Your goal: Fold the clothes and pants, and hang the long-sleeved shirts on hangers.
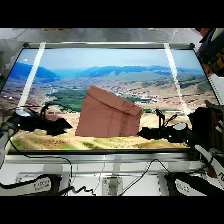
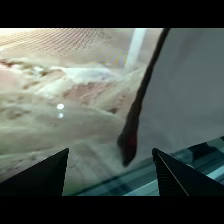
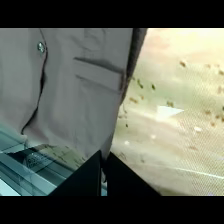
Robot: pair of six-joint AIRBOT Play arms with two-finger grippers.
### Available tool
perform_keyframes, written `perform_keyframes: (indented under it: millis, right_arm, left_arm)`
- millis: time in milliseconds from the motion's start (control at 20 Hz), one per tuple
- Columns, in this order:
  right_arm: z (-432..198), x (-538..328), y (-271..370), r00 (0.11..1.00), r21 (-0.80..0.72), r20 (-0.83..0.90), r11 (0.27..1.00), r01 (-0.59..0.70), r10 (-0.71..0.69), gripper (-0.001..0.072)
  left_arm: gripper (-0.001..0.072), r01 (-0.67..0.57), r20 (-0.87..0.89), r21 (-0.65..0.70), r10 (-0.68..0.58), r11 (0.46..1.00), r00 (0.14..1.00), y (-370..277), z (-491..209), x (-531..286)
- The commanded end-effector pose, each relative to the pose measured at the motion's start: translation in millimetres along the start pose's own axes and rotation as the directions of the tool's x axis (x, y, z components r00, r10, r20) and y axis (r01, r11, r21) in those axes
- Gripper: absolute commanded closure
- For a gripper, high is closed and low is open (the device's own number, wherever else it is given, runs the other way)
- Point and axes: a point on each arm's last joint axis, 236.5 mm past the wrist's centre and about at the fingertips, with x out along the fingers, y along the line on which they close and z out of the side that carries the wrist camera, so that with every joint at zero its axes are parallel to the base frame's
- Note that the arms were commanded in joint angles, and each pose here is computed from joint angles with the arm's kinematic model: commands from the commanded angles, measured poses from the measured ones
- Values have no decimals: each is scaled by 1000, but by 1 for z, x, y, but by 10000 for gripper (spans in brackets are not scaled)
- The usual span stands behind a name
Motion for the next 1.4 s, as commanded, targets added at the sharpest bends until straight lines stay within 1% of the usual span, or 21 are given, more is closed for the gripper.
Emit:
perform_keyframes:
  millis: [0, 100, 150, 200, 300, 400, 500, 600, 700, 800, 850, 900, 1000, 1100, 1200, 1250, 1300, 1350]
  right_arm:
    - [2, -7, 5, 1000, -25, 15, 1000, 3, -2, 696]
    - [5, -7, 3, 1000, -25, 26, 1000, 11, -10, 696]
    - [6, -7, 3, 999, -32, 29, 999, 15, -14, 696]
    - [9, -9, 5, 999, -47, 29, 999, 18, -16, 696]
    - [20, -15, 12, 999, -103, 33, 994, 22, -19, 696]
    - [35, -25, 29, 1000, -176, 29, 984, 9, -4, 696]
    - [54, -41, 53, 999, -266, 33, 964, -8, 17, 696]
    - [76, -65, 82, 997, -369, 66, 930, -8, 34, 696]
    - [96, -101, 124, 988, -476, 130, 879, -7, 79, 696]
    - [101, -147, 176, 969, -579, 193, 815, -14, 154, 696]
    - [99, -170, 202, 955, -617, 224, 787, -16, 195, 696]
    - [91, -196, 228, 937, -660, 255, 751, -11, 238, 696]
    - [68, -240, 267, 902, -709, 304, 705, -1, 306, 696]
    - [33, -283, 302, 852, -746, 358, 666, 15, 382, 696]
    - [1, -319, 326, 789, -767, 417, 640, 40, 450, 696]
    - [-9, -335, 334, 750, -765, 454, 642, 50, 481, 696]
    - [-17, -352, 343, 702, -759, 492, 648, 56, 515, 696]
    - [-20, -364, 348, 660, -752, 522, 656, 58, 540, 697]
  left_arm:
    - [110, 46, -83, 21, -44, 999, 996, -22, -16, 34]
    - [113, 30, -134, 67, -20, 997, 991, -30, -26, 56]
    - [153, 22, -136, 85, -11, 996, 991, -34, -26, 63]
    - [310, 20, -127, 100, -8, 995, 992, -39, -25, 68]
    - [695, 42, -105, 102, -31, 994, 994, -49, -17, 67]
    - [701, 74, -99, 144, -60, 987, 993, -64, -8, 52]
    - [701, 111, -63, 234, -98, 966, 993, -94, 9, 17]
    - [701, 101, 51, 350, -127, 931, 991, -130, 32, -36]
    - [701, 31, 238, 474, -162, 880, 958, -175, 49, -112]
    - [701, -92, 434, 584, -214, 807, 875, -224, 42, -194]
    - [701, -166, 520, 621, -244, 766, 818, -248, 29, -233]
    - [701, -240, 597, 640, -277, 730, 753, -268, 11, -267]
    - [701, -359, 704, 647, -347, 673, 619, -301, -30, -314]
    - [701, -449, 755, 644, -420, 619, 504, -326, -79, -344]
    - [701, -516, 773, 634, -478, 576, 417, -343, -123, -362]
    - [701, -536, 775, 631, -497, 561, 391, -347, -139, -367]
    - [701, -541, 775, 629, -507, 558, 377, -349, -150, -368]
    - [701, -529, 774, 630, -511, 568, 373, -350, -154, -368]
